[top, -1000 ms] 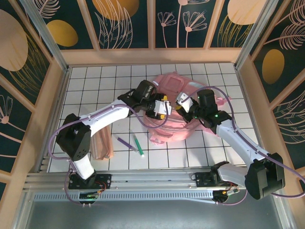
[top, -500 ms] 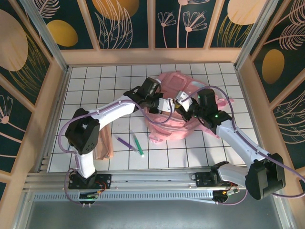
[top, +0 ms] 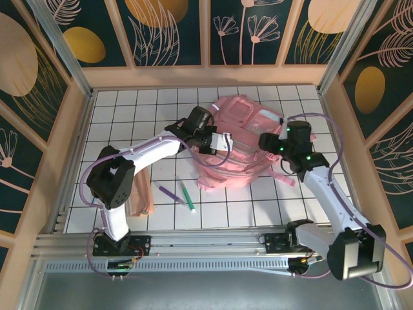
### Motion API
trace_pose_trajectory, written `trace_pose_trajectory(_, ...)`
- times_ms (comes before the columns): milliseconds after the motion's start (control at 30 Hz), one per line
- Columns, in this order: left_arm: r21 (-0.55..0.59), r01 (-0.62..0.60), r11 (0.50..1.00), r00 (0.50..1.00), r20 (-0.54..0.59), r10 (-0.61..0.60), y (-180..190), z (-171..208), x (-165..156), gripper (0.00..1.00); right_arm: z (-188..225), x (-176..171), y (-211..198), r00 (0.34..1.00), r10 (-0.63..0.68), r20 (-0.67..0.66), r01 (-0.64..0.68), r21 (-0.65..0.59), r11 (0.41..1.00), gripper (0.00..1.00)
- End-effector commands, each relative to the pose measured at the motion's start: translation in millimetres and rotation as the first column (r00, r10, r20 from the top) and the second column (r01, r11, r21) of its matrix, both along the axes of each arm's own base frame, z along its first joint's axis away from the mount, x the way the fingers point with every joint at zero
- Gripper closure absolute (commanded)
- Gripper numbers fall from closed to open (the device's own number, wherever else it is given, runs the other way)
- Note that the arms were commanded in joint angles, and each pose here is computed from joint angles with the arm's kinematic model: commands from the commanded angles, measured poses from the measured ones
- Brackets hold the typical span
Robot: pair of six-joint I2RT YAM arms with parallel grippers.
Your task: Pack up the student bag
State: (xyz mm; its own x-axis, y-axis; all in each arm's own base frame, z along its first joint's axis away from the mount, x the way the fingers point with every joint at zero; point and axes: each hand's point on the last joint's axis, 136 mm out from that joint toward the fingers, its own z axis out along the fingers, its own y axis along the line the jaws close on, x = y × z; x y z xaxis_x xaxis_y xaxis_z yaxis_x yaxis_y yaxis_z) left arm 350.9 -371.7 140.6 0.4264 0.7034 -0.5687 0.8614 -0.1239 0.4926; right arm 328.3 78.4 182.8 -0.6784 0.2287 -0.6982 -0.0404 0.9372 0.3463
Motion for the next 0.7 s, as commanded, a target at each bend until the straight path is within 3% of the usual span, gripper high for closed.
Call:
trace_pose_trajectory(0, -0.125, 0.017, 0.992, 1.000, -0.004, -0.017, -5.3, 39.9, -0.2, 1.00, -31.1, -16.0, -9.9, 0.979, 0.011, -0.201, 0.022, 0.164, 0.986, 0.38)
trace_pose_trajectory(133, -0.186, -0.010, 0.982, 0.998, -0.067, -0.003, -6.3, 53.7, 2.1, 1.00, -46.1, 1.9, -21.5, 0.973, 0.016, -0.229, 0.056, 0.307, 0.950, 0.50)
trace_pose_trajectory(200, -0.202, -0.026, 0.979, 0.996, -0.086, 0.008, -2.2, 56.9, 4.0, 1.00, -52.0, 17.3, -34.3, 0.972, -0.049, -0.232, 0.107, 0.246, 0.963, 0.51)
trace_pose_trajectory(333, -0.236, -0.066, 0.970, 0.990, -0.135, 0.035, 7.4, 61.5, 7.5, 1.00, -53.4, 42.2, -38.8, 0.987, -0.034, -0.155, 0.062, 0.177, 0.982, 0.47)
trace_pose_trajectory(433, -0.268, -0.132, 0.954, 0.981, -0.172, 0.087, 15.2, 65.3, 17.5, 1.00, -40.8, 61.2, -18.5, 0.996, 0.086, -0.001, -0.085, 0.160, 0.983, 0.46)
trace_pose_trajectory(533, -0.291, -0.201, 0.935, 0.973, -0.167, 0.157, 22.1, 68.6, 28.2, 1.00, -16.1, 69.9, 5.7, 0.934, 0.307, 0.182, -0.310, -0.011, 0.951, 0.42)
trace_pose_trajectory(667, -0.286, -0.244, 0.927, 0.967, -0.139, 0.212, 30.1, 66.7, 33.8, 1.00, -21.2, 66.5, 12.4, 0.833, 0.533, 0.150, -0.505, -0.187, 0.842, 0.40)
